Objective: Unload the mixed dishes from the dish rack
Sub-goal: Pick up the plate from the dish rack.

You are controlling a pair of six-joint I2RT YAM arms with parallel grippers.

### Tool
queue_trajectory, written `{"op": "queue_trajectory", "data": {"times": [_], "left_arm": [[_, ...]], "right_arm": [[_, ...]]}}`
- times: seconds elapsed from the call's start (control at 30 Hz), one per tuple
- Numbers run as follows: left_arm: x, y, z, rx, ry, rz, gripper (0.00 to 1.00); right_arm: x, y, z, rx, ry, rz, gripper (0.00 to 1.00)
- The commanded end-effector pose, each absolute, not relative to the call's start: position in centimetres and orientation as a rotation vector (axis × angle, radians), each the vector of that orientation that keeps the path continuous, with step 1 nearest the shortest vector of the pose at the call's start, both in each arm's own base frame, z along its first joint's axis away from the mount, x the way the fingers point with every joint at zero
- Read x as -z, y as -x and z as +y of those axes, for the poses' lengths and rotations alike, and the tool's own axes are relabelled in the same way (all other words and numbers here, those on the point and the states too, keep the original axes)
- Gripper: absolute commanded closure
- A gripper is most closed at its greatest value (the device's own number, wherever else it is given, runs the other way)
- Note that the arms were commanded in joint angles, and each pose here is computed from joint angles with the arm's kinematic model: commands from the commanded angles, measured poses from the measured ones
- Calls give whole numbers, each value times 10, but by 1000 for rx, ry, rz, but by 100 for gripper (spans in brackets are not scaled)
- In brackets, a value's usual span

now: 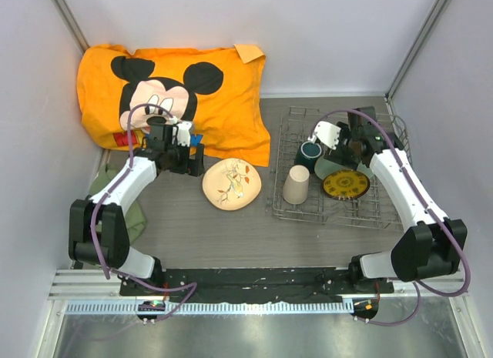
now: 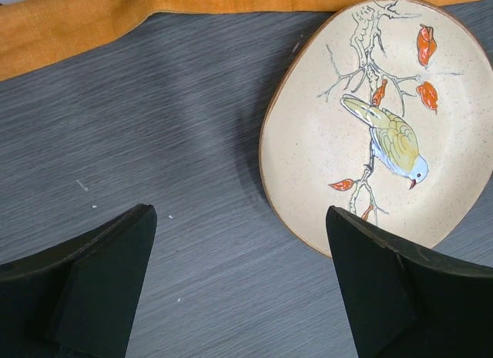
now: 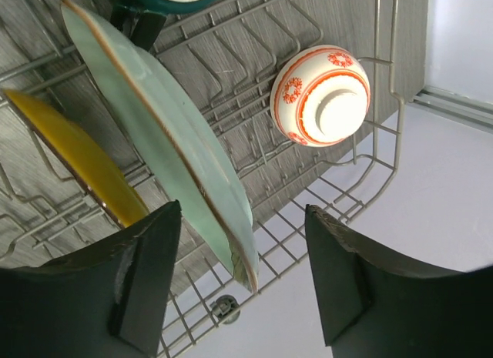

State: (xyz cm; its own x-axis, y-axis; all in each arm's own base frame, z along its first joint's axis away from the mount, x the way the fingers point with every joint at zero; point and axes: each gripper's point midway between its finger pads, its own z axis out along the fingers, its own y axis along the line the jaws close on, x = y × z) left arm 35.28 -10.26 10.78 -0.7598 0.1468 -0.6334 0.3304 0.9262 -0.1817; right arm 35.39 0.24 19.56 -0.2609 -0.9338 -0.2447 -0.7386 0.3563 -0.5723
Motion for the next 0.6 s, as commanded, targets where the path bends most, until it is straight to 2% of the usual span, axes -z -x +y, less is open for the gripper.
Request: {"op": "queue_trajectory", "data": {"times": [0.0,0.57], "left_arm": [[-135,-367,-102,350,-355,2341,3],[-131,-367,-103,355,-359,2349,3]], "right_arm": [[-194,-369,4,466,1427,2046,33],[-173,-374,-3,445,1444,2084,63]]}}
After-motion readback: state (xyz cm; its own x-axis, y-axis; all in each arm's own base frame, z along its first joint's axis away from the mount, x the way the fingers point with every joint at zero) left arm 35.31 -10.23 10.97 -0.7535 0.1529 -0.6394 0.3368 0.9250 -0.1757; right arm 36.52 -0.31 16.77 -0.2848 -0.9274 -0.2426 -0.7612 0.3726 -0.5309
